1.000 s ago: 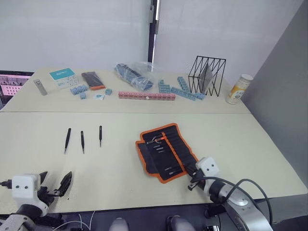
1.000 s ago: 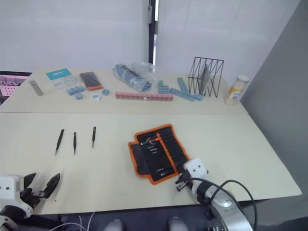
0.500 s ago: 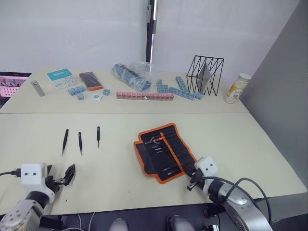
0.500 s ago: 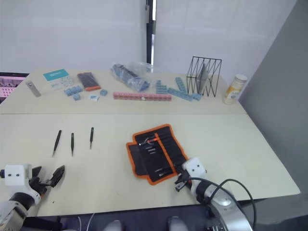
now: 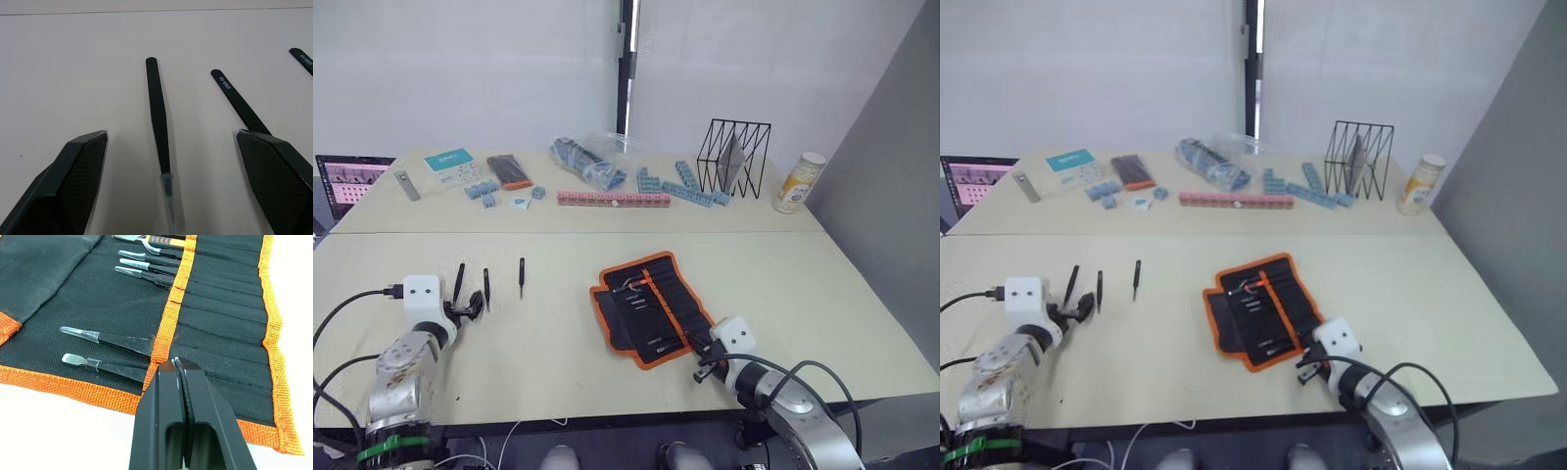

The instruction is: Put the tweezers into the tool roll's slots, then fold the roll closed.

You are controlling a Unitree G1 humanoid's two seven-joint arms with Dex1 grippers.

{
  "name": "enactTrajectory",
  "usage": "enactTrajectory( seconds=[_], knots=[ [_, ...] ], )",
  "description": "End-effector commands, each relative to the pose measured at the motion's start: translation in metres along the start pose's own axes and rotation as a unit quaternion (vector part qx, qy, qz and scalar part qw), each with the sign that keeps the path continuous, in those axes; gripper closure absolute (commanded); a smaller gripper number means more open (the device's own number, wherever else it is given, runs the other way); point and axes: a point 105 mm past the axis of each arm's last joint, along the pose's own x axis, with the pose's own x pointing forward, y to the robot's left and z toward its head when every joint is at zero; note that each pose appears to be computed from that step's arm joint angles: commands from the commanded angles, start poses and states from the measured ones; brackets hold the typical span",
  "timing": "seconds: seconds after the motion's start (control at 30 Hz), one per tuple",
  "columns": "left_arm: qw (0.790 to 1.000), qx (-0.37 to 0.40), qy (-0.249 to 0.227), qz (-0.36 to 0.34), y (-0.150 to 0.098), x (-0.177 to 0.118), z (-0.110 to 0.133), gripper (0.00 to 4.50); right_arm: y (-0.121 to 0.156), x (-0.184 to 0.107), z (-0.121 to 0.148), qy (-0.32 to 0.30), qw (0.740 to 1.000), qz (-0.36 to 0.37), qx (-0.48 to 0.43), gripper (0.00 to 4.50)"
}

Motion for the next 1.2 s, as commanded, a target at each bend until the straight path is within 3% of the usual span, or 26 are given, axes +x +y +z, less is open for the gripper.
enactTrajectory(
  seconds=[0.03,0.43,0.7,0.87,0.97,1.07,1.13,1.2],
  knots=[
    [0.998,-0.001,0.055,-0.003,-0.010,0.005,-0.029,0.59,0.010,-0.003,-0.042,0.085,0.996,0.013,0.036,4.50],
    [0.999,-0.021,0.049,0.004,-0.008,0.006,-0.024,4.42,0.010,-0.004,-0.041,0.085,0.996,0.009,0.034,4.50],
    [0.998,-0.012,-0.012,0.063,0.019,0.003,0.010,4.47,0.009,-0.004,-0.042,0.087,0.996,0.009,0.033,4.50],
    [0.992,0.036,-0.095,0.068,0.025,-0.008,0.055,4.47,0.009,-0.004,-0.044,0.088,0.995,0.011,0.033,4.50],
    [0.984,0.080,-0.158,-0.017,-0.002,-0.013,0.097,4.47,0.009,-0.004,-0.044,0.089,0.995,0.014,0.031,4.50],
    [0.972,0.106,-0.186,-0.098,-0.030,-0.017,0.124,4.47,0.009,-0.003,-0.043,0.089,0.995,0.018,0.030,4.50],
    [0.959,0.122,-0.187,-0.172,-0.056,-0.017,0.138,4.47,0.009,-0.002,-0.043,0.090,0.995,0.020,0.028,4.50],
    [0.930,0.137,-0.199,-0.276,-0.099,-0.022,0.160,4.47,0.008,-0.001,-0.042,0.090,0.995,0.021,0.027,4.50]
  ],
)
